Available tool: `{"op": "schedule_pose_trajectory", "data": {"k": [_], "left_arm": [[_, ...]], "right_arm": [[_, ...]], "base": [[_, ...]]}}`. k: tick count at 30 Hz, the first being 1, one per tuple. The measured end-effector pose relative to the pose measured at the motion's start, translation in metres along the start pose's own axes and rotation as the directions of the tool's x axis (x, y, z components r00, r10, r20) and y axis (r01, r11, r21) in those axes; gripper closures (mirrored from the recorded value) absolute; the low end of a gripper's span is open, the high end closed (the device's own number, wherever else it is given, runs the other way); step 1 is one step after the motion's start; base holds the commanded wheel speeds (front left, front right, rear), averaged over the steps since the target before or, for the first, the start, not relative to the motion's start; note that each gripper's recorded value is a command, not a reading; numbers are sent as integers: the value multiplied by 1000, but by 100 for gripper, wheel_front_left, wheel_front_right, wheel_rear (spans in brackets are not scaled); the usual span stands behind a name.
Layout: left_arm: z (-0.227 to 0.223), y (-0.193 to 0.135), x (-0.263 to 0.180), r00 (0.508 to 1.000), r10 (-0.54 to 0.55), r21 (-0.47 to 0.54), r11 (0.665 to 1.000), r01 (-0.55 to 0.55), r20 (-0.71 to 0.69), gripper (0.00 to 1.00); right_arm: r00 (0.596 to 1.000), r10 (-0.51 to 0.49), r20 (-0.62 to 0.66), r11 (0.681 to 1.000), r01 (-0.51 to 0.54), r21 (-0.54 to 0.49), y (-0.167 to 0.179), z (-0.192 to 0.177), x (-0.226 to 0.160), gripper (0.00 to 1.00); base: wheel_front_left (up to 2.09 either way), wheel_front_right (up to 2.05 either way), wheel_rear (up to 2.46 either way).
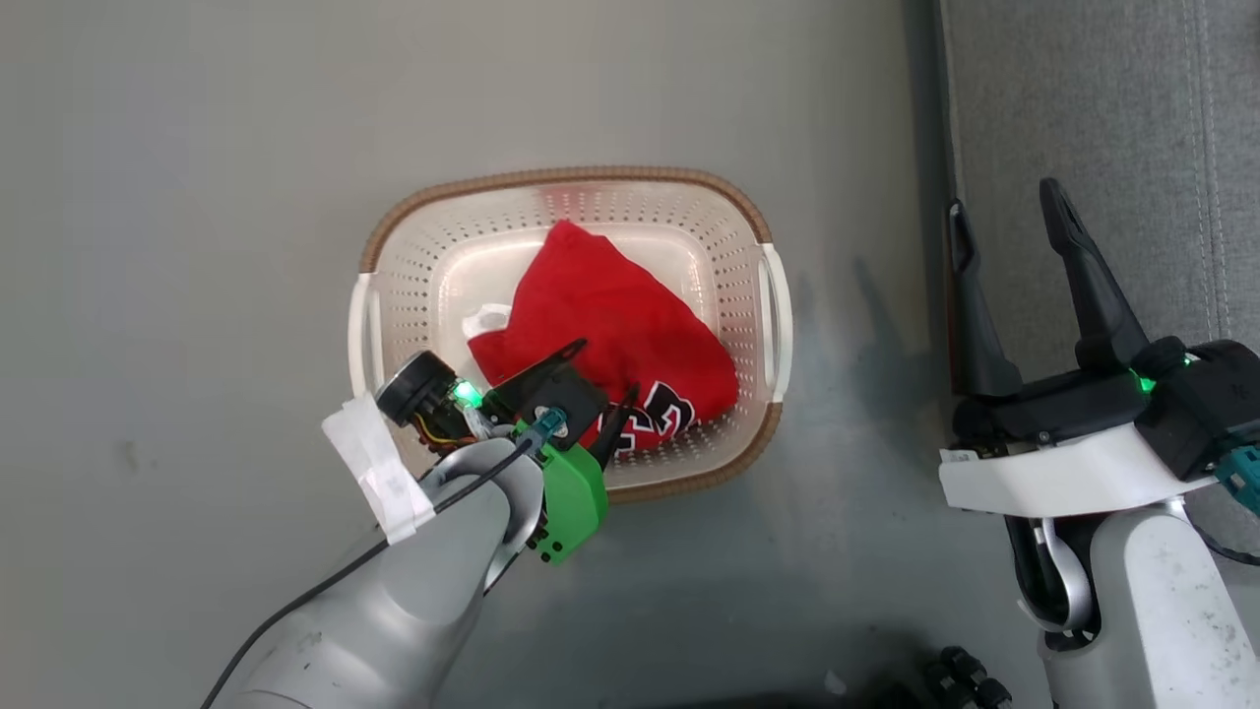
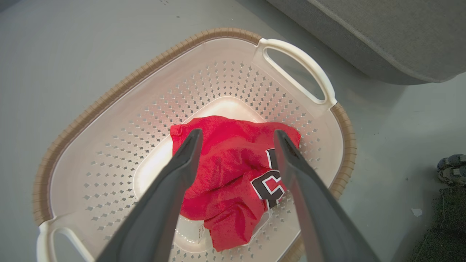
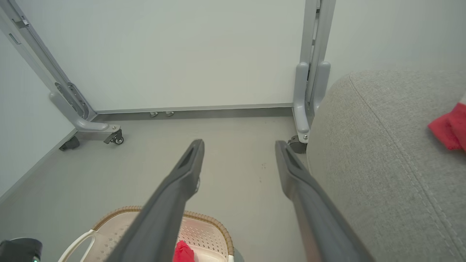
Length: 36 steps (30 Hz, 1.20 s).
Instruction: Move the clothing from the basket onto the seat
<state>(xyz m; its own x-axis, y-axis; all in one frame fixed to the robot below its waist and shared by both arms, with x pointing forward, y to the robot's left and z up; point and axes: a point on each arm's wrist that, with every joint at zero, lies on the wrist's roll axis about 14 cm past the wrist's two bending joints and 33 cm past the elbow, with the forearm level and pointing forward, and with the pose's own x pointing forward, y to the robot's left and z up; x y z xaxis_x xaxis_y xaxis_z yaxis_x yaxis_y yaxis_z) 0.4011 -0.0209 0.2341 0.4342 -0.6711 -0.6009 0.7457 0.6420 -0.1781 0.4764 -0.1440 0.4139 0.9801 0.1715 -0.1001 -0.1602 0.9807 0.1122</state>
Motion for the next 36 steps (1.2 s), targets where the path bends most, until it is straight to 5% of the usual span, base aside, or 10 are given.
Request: {"op": "schedule_pose_trajectory", "data": {"k": [16, 34, 35, 36], "left_arm": [[-101, -18, 46, 934, -178, -33, 984, 177, -310, 0], [-148, -4, 61, 832, -211, -6, 970, 242, -512, 0], [-149, -3, 62, 828, -209, -8, 971, 240, -521, 9], [-151, -2, 63, 826, -207, -10, 972, 237, -525, 41]], "right_arm": [[986, -108, -125, 992, 115, 55, -40, -68, -9, 0], [976, -153, -154, 984, 165, 70, -57, -80, -13, 0], [976, -156, -155, 983, 168, 70, -58, -81, -14, 0], [975, -159, -156, 983, 171, 69, -59, -81, -14, 0]], "base": [[0, 0, 0], [0, 0, 0], [0, 0, 0], [0, 0, 0]]}}
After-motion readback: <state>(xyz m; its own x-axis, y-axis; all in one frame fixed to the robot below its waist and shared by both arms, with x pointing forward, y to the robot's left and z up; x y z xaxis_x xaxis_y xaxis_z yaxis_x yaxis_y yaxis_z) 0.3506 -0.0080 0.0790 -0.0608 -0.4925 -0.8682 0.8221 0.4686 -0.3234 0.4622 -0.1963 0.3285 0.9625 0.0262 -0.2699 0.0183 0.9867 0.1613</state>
